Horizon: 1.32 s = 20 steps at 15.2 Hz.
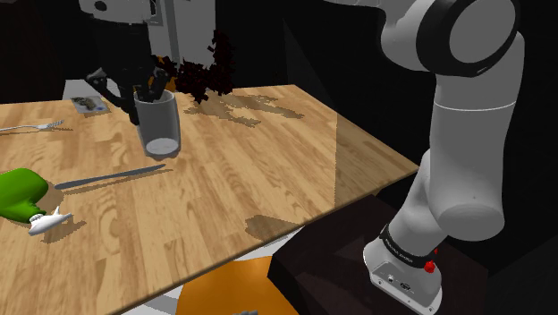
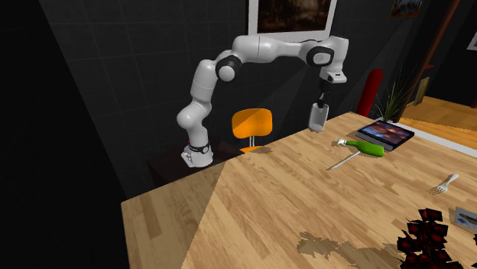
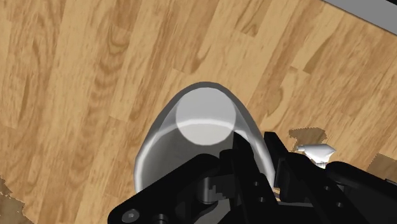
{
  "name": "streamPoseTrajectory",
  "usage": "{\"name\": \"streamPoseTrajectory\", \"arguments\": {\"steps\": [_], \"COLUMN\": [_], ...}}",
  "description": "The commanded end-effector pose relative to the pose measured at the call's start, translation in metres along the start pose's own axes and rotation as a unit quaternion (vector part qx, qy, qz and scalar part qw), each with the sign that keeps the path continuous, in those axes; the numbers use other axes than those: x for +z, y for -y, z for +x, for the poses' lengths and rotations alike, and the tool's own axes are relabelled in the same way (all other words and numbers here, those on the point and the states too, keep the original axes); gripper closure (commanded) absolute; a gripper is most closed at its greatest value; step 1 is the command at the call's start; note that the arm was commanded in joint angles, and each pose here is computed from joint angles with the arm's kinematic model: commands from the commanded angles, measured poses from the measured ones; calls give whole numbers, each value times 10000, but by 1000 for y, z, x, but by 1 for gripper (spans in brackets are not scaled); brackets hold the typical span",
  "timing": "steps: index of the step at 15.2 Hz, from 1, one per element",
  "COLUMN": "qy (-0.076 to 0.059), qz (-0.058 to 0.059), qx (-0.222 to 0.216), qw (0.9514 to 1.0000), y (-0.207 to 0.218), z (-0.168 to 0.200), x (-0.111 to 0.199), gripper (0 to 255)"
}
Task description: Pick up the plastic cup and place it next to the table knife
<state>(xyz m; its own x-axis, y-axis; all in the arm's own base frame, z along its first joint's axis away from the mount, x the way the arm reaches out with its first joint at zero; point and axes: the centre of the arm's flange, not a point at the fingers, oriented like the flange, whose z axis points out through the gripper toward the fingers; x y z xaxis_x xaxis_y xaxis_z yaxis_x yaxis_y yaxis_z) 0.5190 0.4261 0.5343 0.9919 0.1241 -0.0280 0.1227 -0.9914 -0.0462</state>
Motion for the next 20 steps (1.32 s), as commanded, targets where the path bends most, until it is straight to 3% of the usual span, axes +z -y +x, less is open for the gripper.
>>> {"name": "streamPoseTrajectory", "arguments": {"steps": [1,20], "qy": [-5,-5], "qz": [3,3], "qx": [0,0], "qw": [10000,10000], "y": [0,-4], "z": [1,3], "x": [10,110], "gripper": [255,255]}}
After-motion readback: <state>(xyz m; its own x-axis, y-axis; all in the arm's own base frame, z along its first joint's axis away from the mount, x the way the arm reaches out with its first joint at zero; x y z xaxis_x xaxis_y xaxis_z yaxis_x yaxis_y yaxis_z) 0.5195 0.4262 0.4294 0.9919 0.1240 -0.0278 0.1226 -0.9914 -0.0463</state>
